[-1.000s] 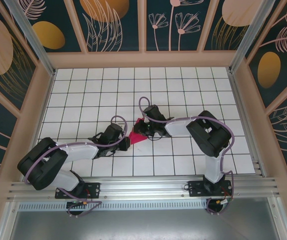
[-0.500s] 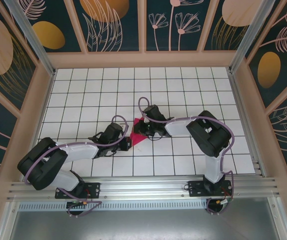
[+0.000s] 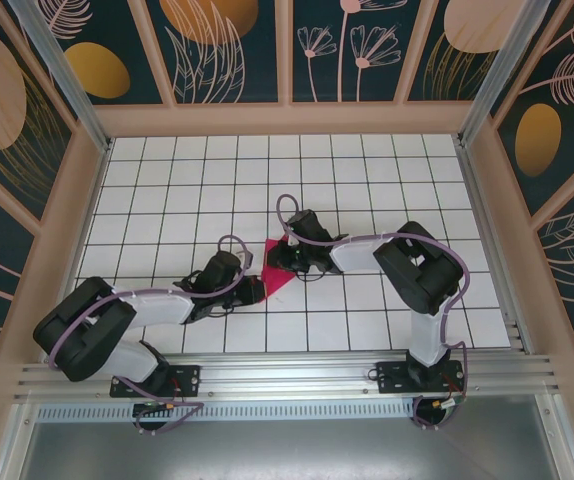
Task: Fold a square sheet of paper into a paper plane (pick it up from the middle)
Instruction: Fourth fold the wing at the center of the table.
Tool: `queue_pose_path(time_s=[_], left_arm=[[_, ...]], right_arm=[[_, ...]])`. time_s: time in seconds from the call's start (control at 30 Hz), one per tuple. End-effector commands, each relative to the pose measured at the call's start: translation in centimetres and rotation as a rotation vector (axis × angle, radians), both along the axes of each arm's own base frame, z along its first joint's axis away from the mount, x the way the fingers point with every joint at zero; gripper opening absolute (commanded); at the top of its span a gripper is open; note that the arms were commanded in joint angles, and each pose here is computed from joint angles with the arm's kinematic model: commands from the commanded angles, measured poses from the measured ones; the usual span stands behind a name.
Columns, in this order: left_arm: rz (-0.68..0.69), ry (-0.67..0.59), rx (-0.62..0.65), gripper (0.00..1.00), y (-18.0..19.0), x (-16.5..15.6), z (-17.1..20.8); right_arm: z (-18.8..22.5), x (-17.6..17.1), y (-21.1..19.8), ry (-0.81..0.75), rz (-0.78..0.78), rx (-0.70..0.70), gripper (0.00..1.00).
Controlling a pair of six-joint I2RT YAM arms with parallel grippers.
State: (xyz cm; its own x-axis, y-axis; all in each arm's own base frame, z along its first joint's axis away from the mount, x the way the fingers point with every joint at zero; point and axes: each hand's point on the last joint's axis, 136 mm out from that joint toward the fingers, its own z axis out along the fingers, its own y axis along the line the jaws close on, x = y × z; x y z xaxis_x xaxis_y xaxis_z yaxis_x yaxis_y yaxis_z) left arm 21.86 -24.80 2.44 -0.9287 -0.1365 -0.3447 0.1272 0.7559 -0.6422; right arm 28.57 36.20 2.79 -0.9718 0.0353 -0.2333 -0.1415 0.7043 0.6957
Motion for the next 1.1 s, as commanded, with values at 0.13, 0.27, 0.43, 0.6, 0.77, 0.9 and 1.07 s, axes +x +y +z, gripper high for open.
queue_pose_path(time_s=[0.13, 0.27, 0.43, 0.6, 0.77, 0.9, 1.07], left_arm=[[0.054, -0.059, -0.048, 0.25, 0.5, 0.6, 2.5], [0.093, -0.106, -0.023, 0.34, 1.6, 0.9, 3.7], [0.058, -0.086, 0.016, 0.42, 1.5, 0.6, 3.1], [0.027, -0.049, 0.022, 0.45, 0.6, 0.7, 2.0], [0.004, -0.024, 0.016, 0.48, -0.1, 0.7, 1.5], [0.012, -0.011, 0.024, 0.48, 0.1, 0.6, 0.9], [0.01, -0.002, 0.032, 0.44, 0.1, 0.6, 0.6]], right_arm=[[0.3, 0.0, 0.1, -0.003, 0.021, -0.008, 0.19], [0.4, 0.1, 0.3, -0.004, 0.02, -0.005, 0.19], [0.2, 0.1, 0.3, 0.001, 0.018, -0.006, 0.19], [0.1, 0.0, 0.3, 0.003, 0.017, -0.008, 0.19], [0.0, -0.1, 0.2, 0.005, 0.011, -0.011, 0.19], [0.2, 0.0, 0.2, 0.002, 0.008, -0.008, 0.19], [0.4, 0.0, 0.2, -0.003, 0.007, -0.005, 0.19]])
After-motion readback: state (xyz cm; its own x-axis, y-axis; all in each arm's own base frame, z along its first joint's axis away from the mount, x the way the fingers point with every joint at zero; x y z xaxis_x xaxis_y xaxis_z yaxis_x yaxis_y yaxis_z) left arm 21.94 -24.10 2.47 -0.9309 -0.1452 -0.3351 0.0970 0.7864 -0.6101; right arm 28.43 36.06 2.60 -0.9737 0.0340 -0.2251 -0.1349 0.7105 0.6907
